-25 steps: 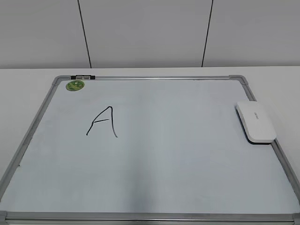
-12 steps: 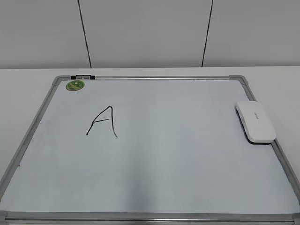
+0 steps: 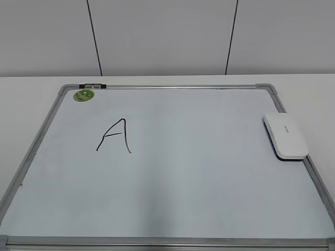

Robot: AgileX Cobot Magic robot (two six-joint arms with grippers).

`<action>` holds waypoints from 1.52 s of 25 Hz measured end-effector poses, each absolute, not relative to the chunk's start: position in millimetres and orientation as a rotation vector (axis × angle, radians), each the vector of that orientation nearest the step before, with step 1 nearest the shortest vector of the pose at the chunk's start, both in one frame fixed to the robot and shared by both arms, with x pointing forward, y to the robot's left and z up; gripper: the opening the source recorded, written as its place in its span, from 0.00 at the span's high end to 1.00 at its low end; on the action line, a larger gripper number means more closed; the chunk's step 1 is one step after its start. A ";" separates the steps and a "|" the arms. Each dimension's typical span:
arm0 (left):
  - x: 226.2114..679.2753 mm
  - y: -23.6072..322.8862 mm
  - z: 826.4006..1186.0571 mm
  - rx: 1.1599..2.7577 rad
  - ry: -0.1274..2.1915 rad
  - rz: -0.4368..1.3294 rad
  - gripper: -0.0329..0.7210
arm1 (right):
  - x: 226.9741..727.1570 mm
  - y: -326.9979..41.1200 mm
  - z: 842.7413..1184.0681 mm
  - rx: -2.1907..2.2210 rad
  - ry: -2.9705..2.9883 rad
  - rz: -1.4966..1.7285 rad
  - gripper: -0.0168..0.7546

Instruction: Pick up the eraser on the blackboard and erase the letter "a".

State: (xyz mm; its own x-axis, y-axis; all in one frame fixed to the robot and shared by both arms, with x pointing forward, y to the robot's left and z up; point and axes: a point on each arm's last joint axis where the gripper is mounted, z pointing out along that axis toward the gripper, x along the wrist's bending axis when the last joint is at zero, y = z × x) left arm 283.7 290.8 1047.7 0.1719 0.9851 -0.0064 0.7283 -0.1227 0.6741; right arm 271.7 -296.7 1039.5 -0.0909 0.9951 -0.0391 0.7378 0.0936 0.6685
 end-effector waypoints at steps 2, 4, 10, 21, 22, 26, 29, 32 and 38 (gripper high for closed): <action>283.7 290.8 1047.7 1.913 1.612 0.618 0.37 | 271.7 -296.7 1039.5 1.695 1.885 0.685 0.22; 283.7 290.8 1047.7 1.913 1.612 0.618 0.37 | 271.7 -296.6 1039.5 1.695 1.885 0.686 0.22; 273.9 291.0 1050.3 1.872 1.571 0.672 0.37 | 264.5 -296.8 1041.0 1.667 1.847 0.724 0.22; 231.8 291.9 1053.9 1.699 1.400 0.876 0.37 | 239.5 -297.6 1043.3 1.578 1.696 0.831 0.22; 231.5 292.0 1053.9 1.698 1.399 0.877 0.37 | 237.3 -297.6 1043.3 1.568 1.686 0.841 0.22; 231.3 292.0 1053.5 1.702 1.402 0.874 0.37 | 230.4 -297.6 1043.0 1.538 1.654 0.870 0.22; 231.3 292.0 1053.5 1.702 1.402 0.874 0.37 | 229.4 -297.6 1042.9 1.533 1.649 0.874 0.22; 231.3 292.0 1053.5 1.702 1.402 0.874 0.37 | 229.4 -297.6 1042.9 1.533 1.649 0.874 0.22; 231.3 292.0 1053.5 1.702 1.402 0.874 0.37 | 229.4 -297.6 1042.9 1.534 1.649 0.875 0.22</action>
